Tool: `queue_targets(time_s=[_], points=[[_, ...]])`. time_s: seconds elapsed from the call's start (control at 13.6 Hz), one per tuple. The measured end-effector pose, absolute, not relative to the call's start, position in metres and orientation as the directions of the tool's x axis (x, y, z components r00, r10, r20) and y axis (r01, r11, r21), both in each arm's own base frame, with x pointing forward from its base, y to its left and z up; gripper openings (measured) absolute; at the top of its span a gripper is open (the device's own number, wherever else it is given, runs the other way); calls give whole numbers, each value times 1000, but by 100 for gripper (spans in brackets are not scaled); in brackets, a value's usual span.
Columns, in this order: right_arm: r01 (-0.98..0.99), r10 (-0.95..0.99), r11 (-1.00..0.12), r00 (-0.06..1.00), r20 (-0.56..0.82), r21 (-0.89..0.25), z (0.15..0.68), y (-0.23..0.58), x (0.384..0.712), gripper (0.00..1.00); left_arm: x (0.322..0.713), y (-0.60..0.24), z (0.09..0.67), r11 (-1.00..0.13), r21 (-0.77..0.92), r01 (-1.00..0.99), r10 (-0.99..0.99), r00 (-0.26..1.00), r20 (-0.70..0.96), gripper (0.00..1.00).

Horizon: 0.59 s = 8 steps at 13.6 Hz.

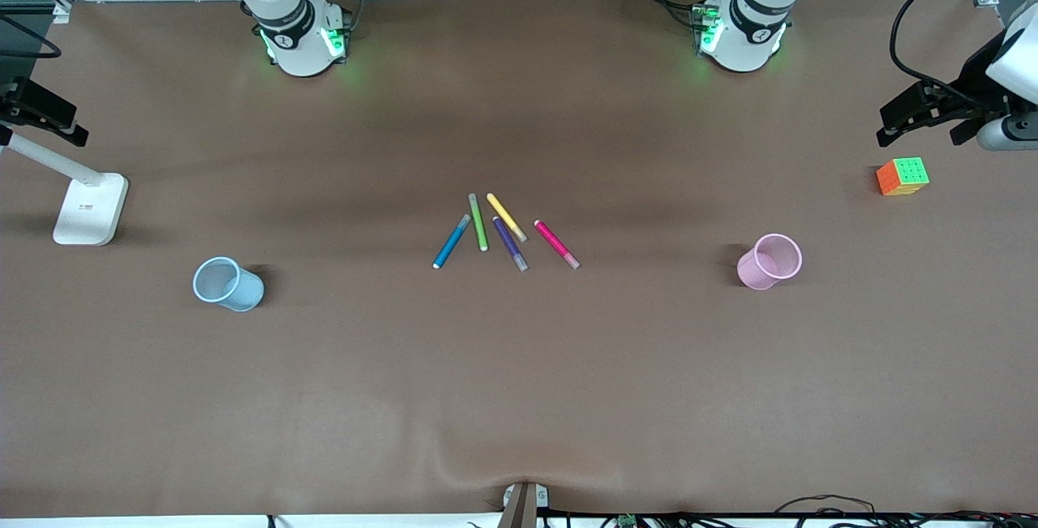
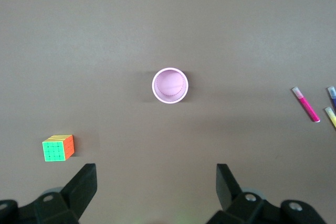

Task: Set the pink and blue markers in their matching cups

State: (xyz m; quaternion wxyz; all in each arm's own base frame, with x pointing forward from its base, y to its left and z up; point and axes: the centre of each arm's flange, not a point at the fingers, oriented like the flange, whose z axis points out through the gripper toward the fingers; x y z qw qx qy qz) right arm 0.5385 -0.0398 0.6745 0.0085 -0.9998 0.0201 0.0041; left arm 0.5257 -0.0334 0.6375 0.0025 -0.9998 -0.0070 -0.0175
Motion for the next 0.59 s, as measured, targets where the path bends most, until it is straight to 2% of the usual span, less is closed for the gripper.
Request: queue_targets(time_s=[0.59], points=[[-49, -49, -999, 999, -11, -17, 674, -45, 538, 100, 525, -33, 639, -1000, -5, 13, 13, 999, 38, 100]])
